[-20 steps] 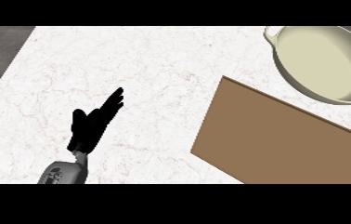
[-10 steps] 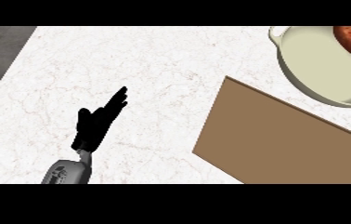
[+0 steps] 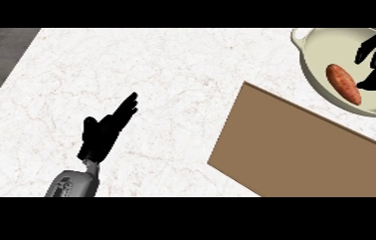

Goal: Pick the sweet potato from the tray and place it in the pot

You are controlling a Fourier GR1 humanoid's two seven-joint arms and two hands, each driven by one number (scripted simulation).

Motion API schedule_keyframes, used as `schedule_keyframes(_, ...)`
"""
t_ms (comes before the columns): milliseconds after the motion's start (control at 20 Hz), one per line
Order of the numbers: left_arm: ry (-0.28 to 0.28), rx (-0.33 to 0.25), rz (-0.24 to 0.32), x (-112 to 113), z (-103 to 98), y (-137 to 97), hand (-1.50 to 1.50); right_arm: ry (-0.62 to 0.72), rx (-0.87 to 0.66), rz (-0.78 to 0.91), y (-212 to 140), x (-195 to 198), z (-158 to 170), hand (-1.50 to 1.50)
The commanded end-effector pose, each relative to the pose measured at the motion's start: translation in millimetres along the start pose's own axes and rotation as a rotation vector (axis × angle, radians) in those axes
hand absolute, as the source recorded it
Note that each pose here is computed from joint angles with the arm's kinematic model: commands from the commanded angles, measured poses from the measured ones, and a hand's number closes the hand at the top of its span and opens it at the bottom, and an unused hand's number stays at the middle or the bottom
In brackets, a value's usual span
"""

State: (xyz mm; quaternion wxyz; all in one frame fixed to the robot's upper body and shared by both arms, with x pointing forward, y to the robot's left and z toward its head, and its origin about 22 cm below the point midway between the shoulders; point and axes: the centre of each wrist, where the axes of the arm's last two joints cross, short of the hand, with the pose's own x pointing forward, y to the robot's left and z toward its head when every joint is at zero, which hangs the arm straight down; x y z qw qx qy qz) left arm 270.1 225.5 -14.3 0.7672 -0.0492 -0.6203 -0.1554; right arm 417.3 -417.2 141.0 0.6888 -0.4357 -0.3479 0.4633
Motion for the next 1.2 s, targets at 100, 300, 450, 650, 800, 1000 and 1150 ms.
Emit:
schedule_keyframes(100,0.049,0.023,-0.001,-5.9,-5.1,3.9,0.00,-0.126,-0.023,-0.188,12.2,26.6,-6.9,-1.50)
schedule_keyframes(300,0.042,0.009,0.021,-1.4,1.9,-1.9,0.00,-0.256,-0.224,-0.504,-5.5,39.0,-4.9,-1.50)
schedule_keyframes(450,0.048,0.035,0.022,-4.5,0.1,0.0,0.00,-0.312,-0.325,-0.745,-18.7,37.2,-2.1,-1.50)
schedule_keyframes(650,0.056,0.036,0.003,-5.0,8.8,13.0,0.00,-0.221,-0.503,-0.945,-33.0,-1.7,6.5,-1.50)
schedule_keyframes(800,0.061,0.023,0.012,-9.5,13.9,6.4,0.00,-0.195,-0.588,-1.048,-48.5,-31.1,17.2,-1.50)
schedule_keyframes(1000,0.052,0.037,0.019,-6.4,-2.0,11.6,0.00,-0.216,-0.672,-1.149,-55.0,-60.9,27.7,-1.50)
schedule_keyframes(1150,0.046,0.019,0.018,-8.1,15.3,7.4,0.00,-0.234,-0.682,-1.187,-39.3,-102.9,38.8,-1.50)
